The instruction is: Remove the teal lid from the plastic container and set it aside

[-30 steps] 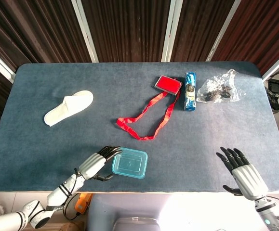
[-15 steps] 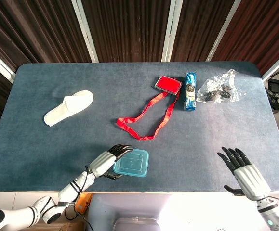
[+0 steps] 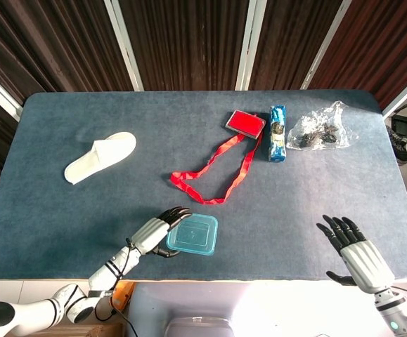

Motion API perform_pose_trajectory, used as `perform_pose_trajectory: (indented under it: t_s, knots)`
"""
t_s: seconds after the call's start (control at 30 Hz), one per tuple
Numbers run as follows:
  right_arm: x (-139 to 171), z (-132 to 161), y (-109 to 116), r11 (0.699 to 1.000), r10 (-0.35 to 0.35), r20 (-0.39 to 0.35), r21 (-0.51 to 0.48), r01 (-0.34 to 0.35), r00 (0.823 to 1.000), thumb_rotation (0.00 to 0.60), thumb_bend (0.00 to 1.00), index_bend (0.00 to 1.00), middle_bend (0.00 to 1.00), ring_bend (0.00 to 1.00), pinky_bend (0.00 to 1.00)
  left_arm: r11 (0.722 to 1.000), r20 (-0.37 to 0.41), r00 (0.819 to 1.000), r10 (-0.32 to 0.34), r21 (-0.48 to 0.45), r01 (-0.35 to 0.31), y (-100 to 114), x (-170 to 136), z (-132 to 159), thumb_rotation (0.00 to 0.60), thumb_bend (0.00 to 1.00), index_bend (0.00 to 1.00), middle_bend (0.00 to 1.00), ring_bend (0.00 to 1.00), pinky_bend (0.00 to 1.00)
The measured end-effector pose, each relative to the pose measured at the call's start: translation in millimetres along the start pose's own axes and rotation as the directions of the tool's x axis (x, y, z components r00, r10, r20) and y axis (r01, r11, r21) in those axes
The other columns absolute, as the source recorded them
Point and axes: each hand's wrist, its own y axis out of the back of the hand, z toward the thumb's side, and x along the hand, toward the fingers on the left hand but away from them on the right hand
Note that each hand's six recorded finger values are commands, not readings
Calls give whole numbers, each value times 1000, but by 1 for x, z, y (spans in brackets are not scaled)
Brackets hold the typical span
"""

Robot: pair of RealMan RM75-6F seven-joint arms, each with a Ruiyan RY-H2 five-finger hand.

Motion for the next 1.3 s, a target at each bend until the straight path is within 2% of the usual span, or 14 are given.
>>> perform_pose_trajectory:
  t_s: [0.07,0.17,0.37,0.5,0.6,0.73,0.8,0.87,1.03,1.17,1.3]
  knots:
    - [0,0,0,1000,1,-1,1,-1,1000,600,210,0,0,0,0,1000,0,1000,16,-5,-16,0,1,1,600,262,0,356,235,345]
    - [0,2,-1,1000,2,-5,4,-2,1000,600,210,0,0,0,0,999,-9,999,48,-16,-49,-4,2,2,600,264,0,511,366,470]
    - [-4,6,-2,1000,-10,-21,14,11,1000,600,210,0,0,0,0,994,-37,994,98,-47,-100,-10,0,0,600,280,0,650,477,587]
    - [-15,17,-7,999,-16,-75,28,18,997,600,210,0,0,0,0,991,-43,992,121,-49,-123,-13,-3,2,600,288,0,687,499,606]
    - [-31,31,-12,998,-17,-143,50,25,990,600,211,10,0,0,0,992,-42,991,126,-28,-127,-15,-5,4,600,287,0,695,503,588]
    - [-60,58,-17,999,-28,-252,38,39,967,600,216,126,0,0,0,983,-26,983,179,46,-178,-9,-6,8,600,289,7,730,520,556]
    - [-69,65,-17,999,-34,-282,29,44,959,600,219,188,0,0,0,971,-12,975,223,90,-221,-3,-7,11,600,292,9,742,527,564]
    - [-77,71,-21,998,-36,-305,44,52,952,600,225,236,0,0,0,969,-10,973,232,94,-230,-2,-7,13,600,294,9,743,528,568]
    - [-101,94,-31,995,-46,-378,64,76,925,600,285,335,15,0,0,983,-41,985,168,80,-164,-16,-2,11,600,296,4,750,535,575]
    - [-122,114,-37,997,-65,-432,16,79,900,600,353,407,48,0,0,990,-71,990,118,90,-112,-25,3,7,600,297,0,754,538,579]
    - [-140,130,-43,997,-74,-468,-32,66,881,600,378,432,64,0,0,993,-87,991,101,73,-95,-26,4,4,600,295,0,757,540,581]
